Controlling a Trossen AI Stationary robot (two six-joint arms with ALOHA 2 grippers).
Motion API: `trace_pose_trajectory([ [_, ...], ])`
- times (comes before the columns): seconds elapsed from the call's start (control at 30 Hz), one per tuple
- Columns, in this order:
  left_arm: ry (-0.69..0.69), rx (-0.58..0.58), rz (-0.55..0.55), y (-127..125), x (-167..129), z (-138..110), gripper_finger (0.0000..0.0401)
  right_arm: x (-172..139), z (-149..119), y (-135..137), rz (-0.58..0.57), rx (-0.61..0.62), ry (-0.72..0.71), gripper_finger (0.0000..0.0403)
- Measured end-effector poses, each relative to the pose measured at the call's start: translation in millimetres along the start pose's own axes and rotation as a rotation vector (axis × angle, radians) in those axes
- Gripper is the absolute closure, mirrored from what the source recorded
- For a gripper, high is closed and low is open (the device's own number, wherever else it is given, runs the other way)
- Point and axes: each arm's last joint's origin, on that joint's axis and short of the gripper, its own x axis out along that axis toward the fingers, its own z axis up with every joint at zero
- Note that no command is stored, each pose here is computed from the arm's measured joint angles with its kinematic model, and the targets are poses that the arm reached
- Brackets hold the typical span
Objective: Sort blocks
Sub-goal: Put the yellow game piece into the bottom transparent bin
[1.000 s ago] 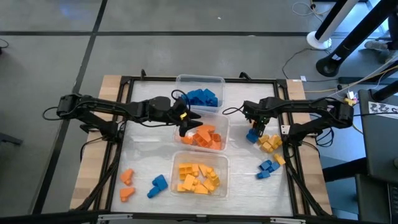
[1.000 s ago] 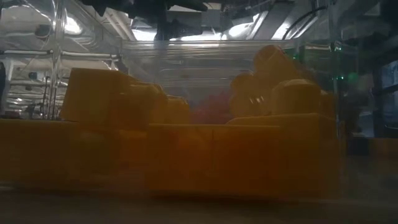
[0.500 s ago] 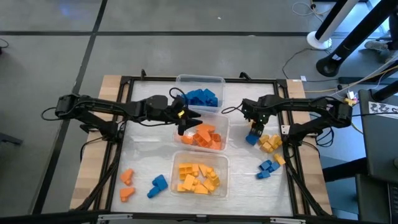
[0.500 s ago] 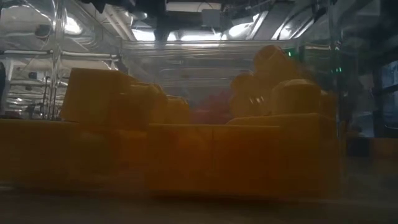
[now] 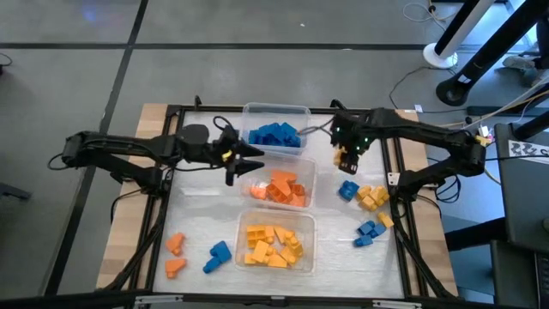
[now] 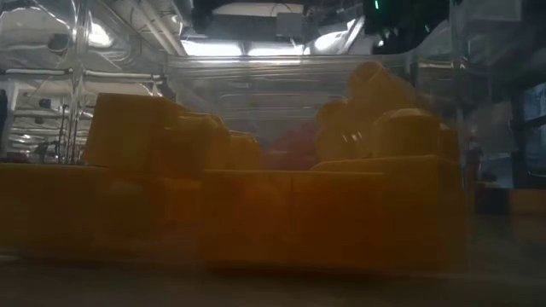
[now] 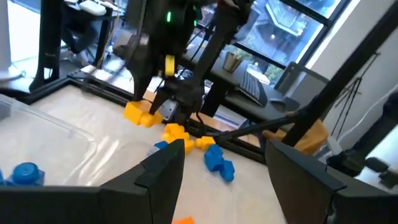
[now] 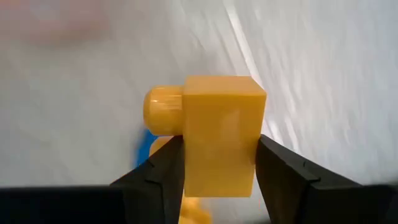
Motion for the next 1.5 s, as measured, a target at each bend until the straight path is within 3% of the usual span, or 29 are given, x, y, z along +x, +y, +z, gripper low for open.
trace_pose_trajectory([
  [0.2, 0.043, 0.05, 0.005, -5.4, -28.5, 4.7, 0.0189, -58.5, 20.2, 29.3, 0.132, -0.085, -0.238, 0.0236],
  [0.33, 0.124, 0.05, 0.011, -8.1, -49.9, 1.6, 0.0189, -86.7, 27.4, 67.8, 0.215, -0.164, -0.414, 0.0236],
  [0.47, 0.278, 0.028, -0.067, -14.5, -68.5, -9.2, 0.0189, -97.2, 29.7, 113.7, 0.307, -0.287, -0.589, 0.0236],
  [0.67, 0.497, -0.055, -0.129, -27.9, -82.1, -30.4, 0.0189, -87.5, 28.6, 177.6, 0.349, -0.437, -0.71, 0.0236],
  [0.87, 0.607, -0.048, -0.211, -46.9, -85.7, -45.1, 0.0189, -53.7, 32.0, 220.0, 0.317, -0.508, -0.651, 0.0235],
  [1.03, 0.73, -0.13, -0.284, -61.8, -95.0, -55.8, 0.0189, -19.7, 43.1, 245.4, 0.32, -0.537, -0.61, 0.0235],
  [1.13, 0.874, -0.251, -0.258, -67.3, -104.0, -65.7, 0.0189, -2.8, 50.3, 254.7, 0.342, -0.546, -0.592, 0.0235],
  [1.27, 1.064, -0.401, -0.115, -69.9, -116.9, -80.0, 0.0189, 11.1, 56.1, 261.8, 0.384, -0.558, -0.573, 0.0235],
  [1.5, 1.265, -0.511, 0.143, -71.8, -131.7, -98.9, 0.0189, 15.9, 56.9, 263.1, 0.381, -0.561, -0.558, 0.0235],
])
